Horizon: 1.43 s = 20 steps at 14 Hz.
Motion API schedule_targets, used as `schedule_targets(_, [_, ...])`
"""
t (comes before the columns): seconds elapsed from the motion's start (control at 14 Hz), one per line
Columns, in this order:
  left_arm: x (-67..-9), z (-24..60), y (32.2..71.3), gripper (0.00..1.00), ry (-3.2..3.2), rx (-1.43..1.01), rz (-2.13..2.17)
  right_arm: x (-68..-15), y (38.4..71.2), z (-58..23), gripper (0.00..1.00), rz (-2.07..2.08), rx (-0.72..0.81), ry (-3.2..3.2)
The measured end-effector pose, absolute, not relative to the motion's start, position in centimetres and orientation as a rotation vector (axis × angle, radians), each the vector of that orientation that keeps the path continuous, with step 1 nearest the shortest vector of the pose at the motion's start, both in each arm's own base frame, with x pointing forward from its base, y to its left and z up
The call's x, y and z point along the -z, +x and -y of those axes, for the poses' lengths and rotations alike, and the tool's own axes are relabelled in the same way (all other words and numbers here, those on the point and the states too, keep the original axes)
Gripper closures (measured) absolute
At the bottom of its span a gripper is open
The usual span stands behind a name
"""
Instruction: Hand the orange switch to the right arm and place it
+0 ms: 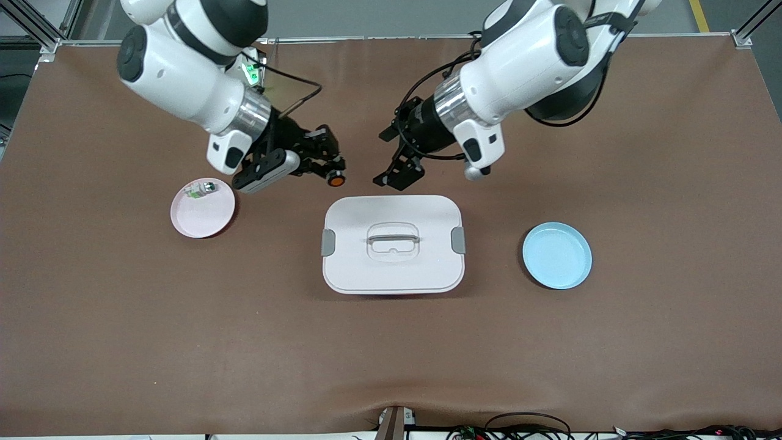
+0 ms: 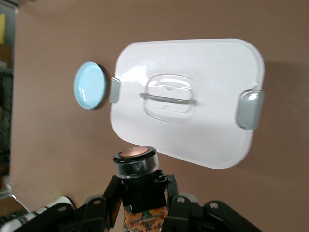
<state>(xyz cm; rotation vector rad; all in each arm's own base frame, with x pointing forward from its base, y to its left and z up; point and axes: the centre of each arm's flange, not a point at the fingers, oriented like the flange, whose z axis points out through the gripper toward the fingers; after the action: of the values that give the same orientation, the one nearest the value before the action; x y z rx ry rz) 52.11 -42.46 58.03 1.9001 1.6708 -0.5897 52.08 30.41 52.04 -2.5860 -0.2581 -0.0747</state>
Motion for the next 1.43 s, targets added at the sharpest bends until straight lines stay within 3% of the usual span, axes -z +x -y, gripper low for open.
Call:
schedule_targets(0.64, [-61.8, 33.8, 54.3, 0.00, 2.000, 0.521, -1.633, -50.0, 54.4, -21.7, 0.59, 1.120, 0.094, -2.719])
schedule_targets(1.15, [-62.2, 29.4, 52.7, 0.00, 2.583, 0.335, -0.997, -49.4, 56.8, -13.4, 0.59, 1.740, 0.114, -2.508])
schedule_targets(1.43, [-62.5, 25.5, 52.7, 0.00, 2.779, 0.279, -0.651, -45.3, 57.0, -8.2, 0.59, 1.924, 0.125, -2.394])
